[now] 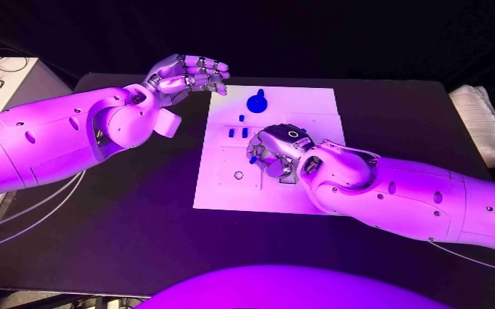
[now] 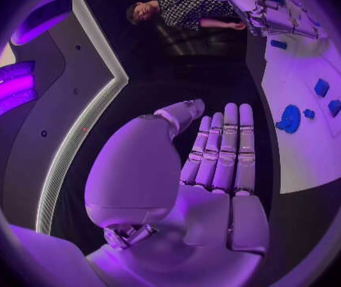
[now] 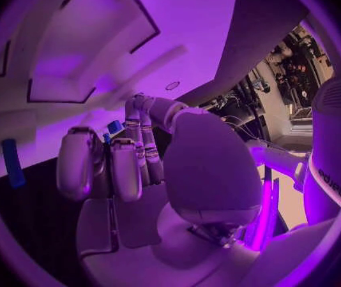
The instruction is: Assemble the parts on the task board
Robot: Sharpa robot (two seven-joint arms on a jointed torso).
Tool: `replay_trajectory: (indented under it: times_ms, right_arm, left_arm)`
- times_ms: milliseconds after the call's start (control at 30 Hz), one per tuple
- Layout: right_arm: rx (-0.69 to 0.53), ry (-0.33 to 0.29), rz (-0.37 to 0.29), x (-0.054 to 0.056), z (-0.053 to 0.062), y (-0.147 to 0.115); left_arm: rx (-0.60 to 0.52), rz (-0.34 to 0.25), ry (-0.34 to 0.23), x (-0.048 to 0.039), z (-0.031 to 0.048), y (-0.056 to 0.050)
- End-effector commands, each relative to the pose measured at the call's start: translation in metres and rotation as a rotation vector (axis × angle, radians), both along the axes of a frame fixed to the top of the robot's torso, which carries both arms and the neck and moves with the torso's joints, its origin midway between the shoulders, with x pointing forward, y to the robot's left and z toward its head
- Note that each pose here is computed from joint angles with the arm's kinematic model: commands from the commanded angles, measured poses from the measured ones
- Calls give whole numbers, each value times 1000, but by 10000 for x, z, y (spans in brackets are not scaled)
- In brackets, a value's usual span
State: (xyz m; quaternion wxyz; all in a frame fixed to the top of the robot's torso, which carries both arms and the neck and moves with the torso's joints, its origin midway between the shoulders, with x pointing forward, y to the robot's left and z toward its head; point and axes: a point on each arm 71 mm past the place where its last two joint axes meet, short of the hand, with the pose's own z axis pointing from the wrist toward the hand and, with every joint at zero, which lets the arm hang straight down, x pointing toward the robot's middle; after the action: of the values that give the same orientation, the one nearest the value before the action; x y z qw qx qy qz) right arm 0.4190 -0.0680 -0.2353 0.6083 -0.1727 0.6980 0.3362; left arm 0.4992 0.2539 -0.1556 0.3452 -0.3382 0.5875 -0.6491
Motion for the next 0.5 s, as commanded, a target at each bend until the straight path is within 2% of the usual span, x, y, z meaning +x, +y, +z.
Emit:
replay_trajectory:
  times_ms: [33, 500]
  right_arm:
    - [-60, 18, -5, 16, -73, -20]
    - [-85, 12, 28, -3, -83, 33]
  left_arm:
    - [-9, -16, 2, -6, 6, -22]
    - [-5, -19, 3, -10, 5, -24]
